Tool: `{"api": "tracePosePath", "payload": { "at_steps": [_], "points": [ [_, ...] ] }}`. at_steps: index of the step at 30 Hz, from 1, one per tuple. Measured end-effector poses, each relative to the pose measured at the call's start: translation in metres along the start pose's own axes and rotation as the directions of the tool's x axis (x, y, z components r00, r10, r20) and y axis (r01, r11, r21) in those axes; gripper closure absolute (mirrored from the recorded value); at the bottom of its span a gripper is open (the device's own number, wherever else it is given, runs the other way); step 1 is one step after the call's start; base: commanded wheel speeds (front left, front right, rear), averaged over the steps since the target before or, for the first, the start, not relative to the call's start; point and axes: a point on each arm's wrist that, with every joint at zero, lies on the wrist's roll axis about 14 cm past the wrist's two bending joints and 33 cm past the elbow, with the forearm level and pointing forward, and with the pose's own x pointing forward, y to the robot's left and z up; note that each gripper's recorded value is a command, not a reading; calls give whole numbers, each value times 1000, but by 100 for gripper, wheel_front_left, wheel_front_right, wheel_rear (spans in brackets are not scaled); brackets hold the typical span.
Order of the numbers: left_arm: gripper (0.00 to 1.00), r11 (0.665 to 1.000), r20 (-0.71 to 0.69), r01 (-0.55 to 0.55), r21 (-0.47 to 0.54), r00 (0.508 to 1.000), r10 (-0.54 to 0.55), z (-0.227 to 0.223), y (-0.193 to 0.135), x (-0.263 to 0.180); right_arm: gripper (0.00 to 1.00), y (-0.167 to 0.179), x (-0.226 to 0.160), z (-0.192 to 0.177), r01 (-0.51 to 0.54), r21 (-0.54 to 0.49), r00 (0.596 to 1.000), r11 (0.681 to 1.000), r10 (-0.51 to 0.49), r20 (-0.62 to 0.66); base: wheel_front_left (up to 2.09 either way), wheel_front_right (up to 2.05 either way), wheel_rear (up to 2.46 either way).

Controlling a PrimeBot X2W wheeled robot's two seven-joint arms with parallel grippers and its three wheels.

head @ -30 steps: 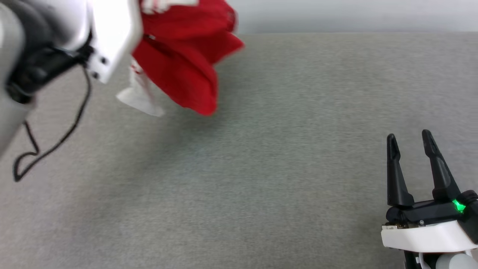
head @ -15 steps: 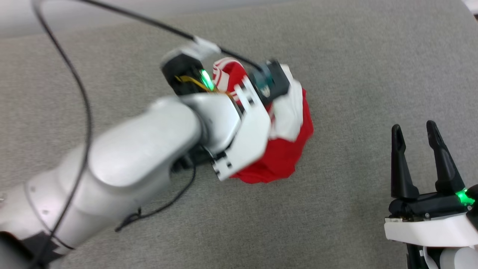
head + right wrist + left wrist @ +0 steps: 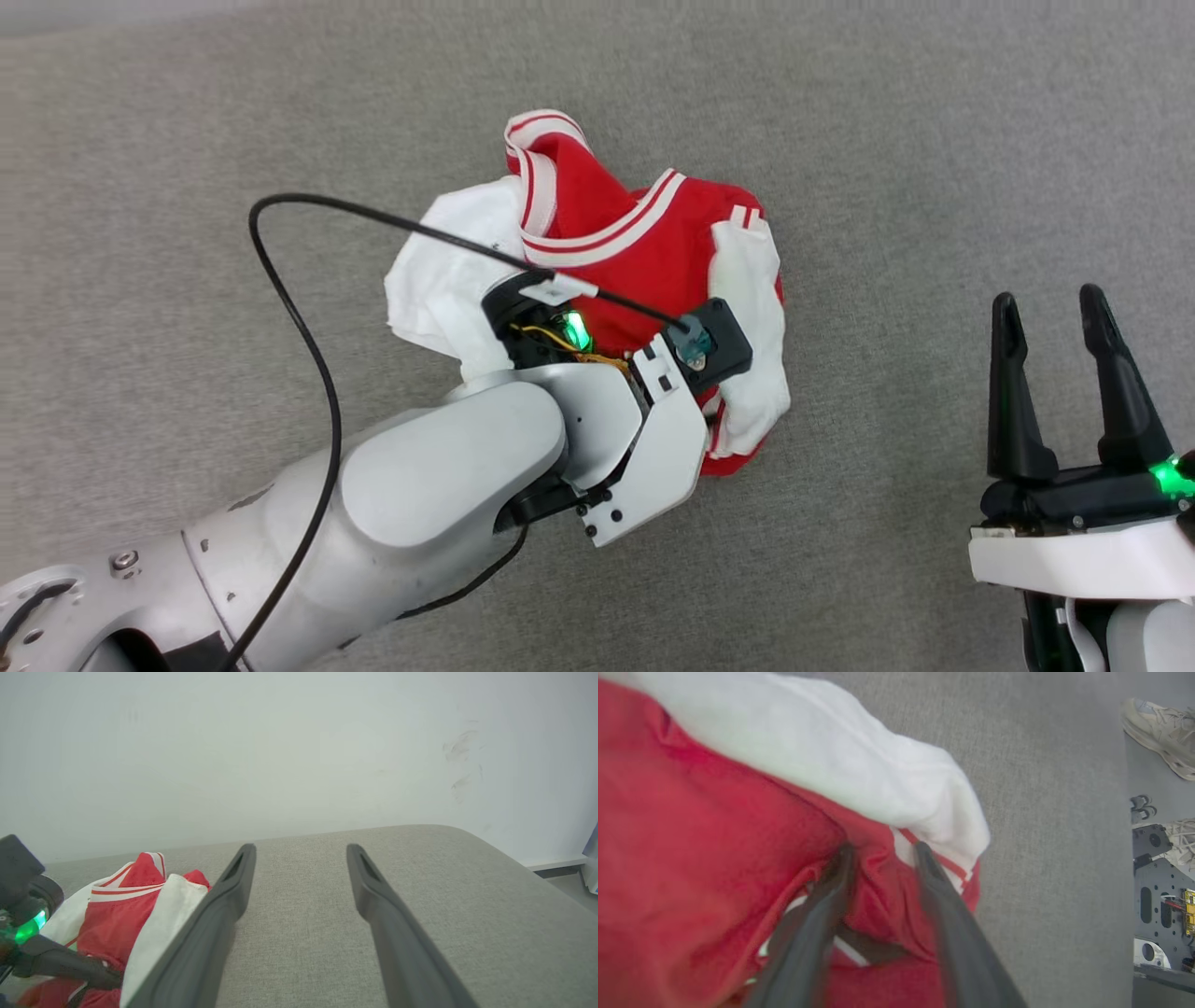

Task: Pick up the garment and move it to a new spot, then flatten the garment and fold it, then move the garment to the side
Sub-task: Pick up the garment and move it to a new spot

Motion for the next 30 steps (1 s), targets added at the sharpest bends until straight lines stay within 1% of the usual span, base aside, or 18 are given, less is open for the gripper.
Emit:
{"api": "tracePosePath", "payload": {
  "at_steps": [3, 4, 6, 9, 12, 15, 16, 19, 21, 24, 27, 30],
  "points": [
    [0, 998, 135, -60, 37, 989, 55, 25, 6, -14, 0, 4, -4, 6, -12, 1, 1000, 1000, 12, 14, 0, 0, 0],
    [0, 994, 192, -99, 48, 977, 88, 37, 11, -22, 0, 6, -7, 8, -16, 2, 1000, 1000, 16, 18, 0, 0, 0],
    [0, 980, 312, -188, 62, 937, 160, 63, 22, -42, 0, 9, -11, 13, -27, 3, 999, 1000, 27, 27, 0, 0, 0],
    [0, 946, 483, -320, 49, 837, 258, 97, 28, -76, 0, 15, -17, 21, -46, 5, 998, 999, 45, 47, 0, 0, 0],
    [0, 895, 605, -445, 11, 716, 349, 112, 32, -110, 0, 22, -22, 27, -66, 6, 996, 998, 66, 61, 0, 0, 0],
    [0, 832, 673, -551, -65, 591, 445, 111, 38, -144, 0, 31, -24, 31, -94, 11, 993, 995, 93, 74, 0, 0, 0],
    [0, 805, 686, -586, -92, 549, 479, 108, 41, -155, 0, 34, -24, 32, -104, 12, 992, 994, 103, 76, 0, 0, 0],
    [0, 711, 693, -682, -174, 428, 580, 94, 51, -186, 0, 41, -26, 35, -125, 16, 989, 992, 124, 86, 0, 0, 0],
    [0, 650, 680, -722, -239, 353, 642, 82, 55, -203, 0, 44, -27, 37, -137, 18, 987, 990, 135, 90, 0, 0, 0],
    [0, 561, 645, -766, -314, 262, 718, 63, 58, -225, 0, 47, -29, 39, -147, 19, 985, 989, 144, 97, 0, 0, 0],
    [0, 472, 594, -797, -377, 182, 783, 41, 59, -244, 0, 50, -31, 39, -157, 17, 983, 987, 155, 95, 0, 0, 0],
    [0, 398, 563, -813, -426, 106, 819, 27, 54, -260, 0, 52, -31, 39, -162, 17, 983, 987, 160, 96, 0, 0, 0]
  ]
}}
